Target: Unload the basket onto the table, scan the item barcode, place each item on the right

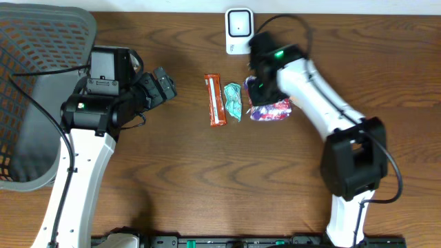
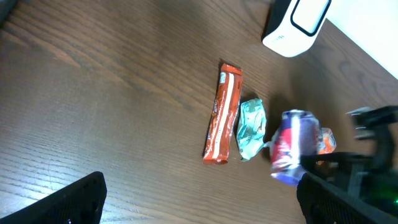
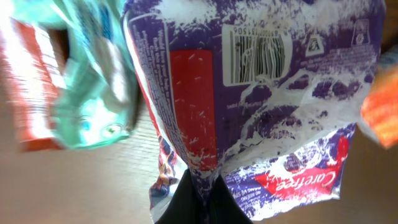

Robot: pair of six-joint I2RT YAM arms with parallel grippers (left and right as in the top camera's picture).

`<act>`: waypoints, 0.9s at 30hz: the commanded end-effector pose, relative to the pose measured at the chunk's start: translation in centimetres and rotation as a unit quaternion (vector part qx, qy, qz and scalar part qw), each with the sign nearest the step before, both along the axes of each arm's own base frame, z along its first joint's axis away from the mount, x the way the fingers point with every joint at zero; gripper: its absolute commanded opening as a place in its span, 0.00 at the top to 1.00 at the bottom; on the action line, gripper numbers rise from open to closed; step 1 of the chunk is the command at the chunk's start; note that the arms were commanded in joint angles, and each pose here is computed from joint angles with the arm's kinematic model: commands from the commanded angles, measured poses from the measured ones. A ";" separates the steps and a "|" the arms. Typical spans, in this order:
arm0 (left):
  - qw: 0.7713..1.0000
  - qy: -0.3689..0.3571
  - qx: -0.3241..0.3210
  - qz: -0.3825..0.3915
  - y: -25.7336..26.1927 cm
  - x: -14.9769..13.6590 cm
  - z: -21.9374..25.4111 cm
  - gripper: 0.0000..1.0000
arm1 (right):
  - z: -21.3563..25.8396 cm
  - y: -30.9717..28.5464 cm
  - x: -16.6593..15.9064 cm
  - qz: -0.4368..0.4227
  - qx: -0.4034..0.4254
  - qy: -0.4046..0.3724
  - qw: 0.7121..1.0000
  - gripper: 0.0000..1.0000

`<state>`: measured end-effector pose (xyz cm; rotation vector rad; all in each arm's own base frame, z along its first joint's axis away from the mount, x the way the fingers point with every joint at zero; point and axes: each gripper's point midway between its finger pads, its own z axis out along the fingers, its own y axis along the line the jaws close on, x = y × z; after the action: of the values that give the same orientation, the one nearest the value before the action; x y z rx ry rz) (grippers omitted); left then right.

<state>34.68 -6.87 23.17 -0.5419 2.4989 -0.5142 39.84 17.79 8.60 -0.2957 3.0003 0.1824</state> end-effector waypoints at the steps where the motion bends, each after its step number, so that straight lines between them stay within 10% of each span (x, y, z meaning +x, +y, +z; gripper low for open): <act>1: 1.000 -0.002 -0.001 0.002 0.1 0.0 0.2 0.02 | 2.9 1.7 -0.1 0.050 0.149 0.025 0.987 0.99; 10: 1.000 -0.002 -0.001 0.002 0.1 0.0 0.2 0.02 | 7.0 -4.6 1.9 -0.015 0.388 0.030 0.921 0.99; 19: 1.000 -0.002 -0.001 0.002 0.1 0.0 0.2 0.02 | 1.9 -14.4 0.3 -0.125 0.342 0.053 0.930 0.99; 27: 1.000 -0.002 -0.001 0.002 0.1 0.0 0.2 0.02 | 4.0 -11.2 -0.8 -0.054 0.313 0.044 0.947 0.52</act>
<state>34.68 -6.87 23.16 -0.5421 2.4993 -0.5141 39.04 4.26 10.14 0.1254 2.8713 1.1696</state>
